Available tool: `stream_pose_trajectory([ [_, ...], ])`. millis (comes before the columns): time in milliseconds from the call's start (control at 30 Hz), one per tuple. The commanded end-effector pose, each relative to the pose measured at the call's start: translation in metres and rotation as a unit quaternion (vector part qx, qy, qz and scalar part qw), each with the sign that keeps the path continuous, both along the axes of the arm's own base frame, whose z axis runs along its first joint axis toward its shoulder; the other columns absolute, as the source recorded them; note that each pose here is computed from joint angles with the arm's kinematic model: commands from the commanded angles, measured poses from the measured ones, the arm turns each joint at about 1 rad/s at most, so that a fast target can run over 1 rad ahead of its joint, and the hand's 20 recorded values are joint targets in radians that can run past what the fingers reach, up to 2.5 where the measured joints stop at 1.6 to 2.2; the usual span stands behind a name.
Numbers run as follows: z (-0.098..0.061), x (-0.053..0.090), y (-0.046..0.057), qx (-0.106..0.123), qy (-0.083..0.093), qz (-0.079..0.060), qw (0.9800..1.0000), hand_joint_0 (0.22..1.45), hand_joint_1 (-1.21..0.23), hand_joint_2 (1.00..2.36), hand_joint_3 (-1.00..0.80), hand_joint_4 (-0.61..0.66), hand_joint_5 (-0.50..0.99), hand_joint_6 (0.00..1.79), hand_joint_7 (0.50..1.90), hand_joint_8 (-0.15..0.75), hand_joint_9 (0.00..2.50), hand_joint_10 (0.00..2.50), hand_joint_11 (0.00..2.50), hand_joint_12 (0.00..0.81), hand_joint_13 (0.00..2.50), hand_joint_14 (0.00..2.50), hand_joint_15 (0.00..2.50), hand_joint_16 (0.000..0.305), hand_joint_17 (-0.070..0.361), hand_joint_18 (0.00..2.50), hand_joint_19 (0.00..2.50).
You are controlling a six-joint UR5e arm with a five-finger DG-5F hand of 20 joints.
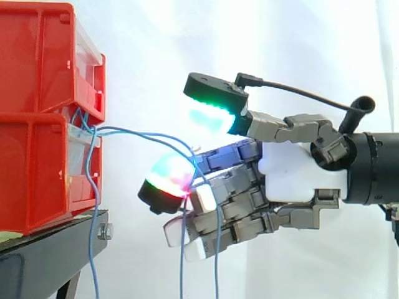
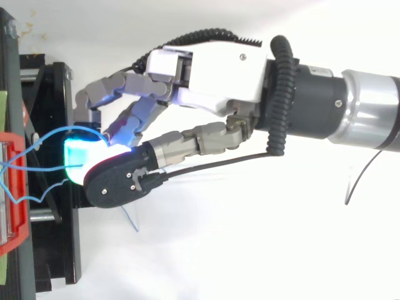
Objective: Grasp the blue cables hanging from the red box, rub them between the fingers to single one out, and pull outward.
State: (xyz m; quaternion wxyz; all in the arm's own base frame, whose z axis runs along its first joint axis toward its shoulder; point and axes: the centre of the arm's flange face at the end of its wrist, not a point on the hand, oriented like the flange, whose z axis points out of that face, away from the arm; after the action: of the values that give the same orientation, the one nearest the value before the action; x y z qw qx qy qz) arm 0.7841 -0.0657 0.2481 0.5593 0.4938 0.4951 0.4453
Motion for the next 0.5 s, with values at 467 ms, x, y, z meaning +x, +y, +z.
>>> stream_pose_trajectory([
  [467,0.019,-0.008,-0.011,-0.013,0.010,-0.007,0.9998,0.63,-0.72,1.01,-0.31,0.17,-0.17,0.92,0.84,0.273,1.02,0.02,0.83,0.346,0.80,0.02,0.49,0.043,0.098,0.63,0.45],
])
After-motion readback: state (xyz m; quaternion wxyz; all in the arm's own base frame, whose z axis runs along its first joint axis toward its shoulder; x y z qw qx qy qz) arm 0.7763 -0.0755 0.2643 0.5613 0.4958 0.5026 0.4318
